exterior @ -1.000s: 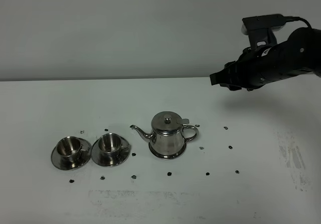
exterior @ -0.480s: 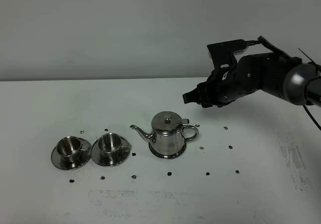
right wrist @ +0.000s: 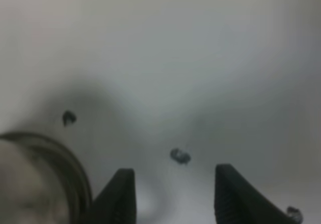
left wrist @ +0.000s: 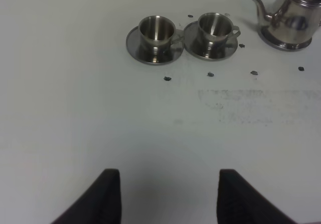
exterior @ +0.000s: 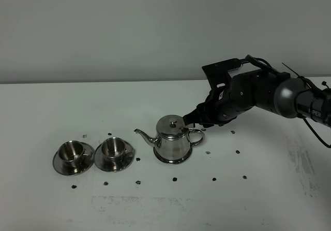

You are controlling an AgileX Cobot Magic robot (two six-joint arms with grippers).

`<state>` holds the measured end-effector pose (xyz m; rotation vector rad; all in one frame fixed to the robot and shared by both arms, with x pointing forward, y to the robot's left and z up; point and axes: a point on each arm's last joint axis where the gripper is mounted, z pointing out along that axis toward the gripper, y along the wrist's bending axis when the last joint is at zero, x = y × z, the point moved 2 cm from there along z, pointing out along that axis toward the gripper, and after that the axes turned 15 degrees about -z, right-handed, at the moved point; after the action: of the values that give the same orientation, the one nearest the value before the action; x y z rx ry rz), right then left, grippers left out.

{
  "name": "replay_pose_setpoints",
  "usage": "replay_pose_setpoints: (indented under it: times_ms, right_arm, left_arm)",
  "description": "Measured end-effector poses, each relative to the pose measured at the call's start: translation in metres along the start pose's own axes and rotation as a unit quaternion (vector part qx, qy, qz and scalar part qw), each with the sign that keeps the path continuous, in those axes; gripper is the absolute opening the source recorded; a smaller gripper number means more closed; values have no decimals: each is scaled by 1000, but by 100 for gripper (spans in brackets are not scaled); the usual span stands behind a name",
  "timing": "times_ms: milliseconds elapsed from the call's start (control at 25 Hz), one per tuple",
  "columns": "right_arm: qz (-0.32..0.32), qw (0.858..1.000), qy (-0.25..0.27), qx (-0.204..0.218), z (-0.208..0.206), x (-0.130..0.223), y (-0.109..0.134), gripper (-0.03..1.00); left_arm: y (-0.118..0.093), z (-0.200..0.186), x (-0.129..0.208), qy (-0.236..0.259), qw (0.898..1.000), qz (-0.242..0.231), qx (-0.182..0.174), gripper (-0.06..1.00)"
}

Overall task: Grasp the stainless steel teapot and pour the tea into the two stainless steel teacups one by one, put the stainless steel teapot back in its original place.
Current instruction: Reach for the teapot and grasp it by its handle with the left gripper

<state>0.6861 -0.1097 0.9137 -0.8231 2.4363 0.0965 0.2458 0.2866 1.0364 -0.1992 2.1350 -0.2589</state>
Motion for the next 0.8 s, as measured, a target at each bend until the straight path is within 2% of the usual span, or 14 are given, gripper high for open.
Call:
replay_pose_setpoints:
  times_ms: [400,800]
  right_arm:
    - [-70,996,56,-23,-1,11,9,39]
    - [-108,987,95,-74,-3,20,23,39]
  left_arm:
    - [0,0,0,0,1000,0,0,50]
    - [0,0,0,0,1000,0,0,50]
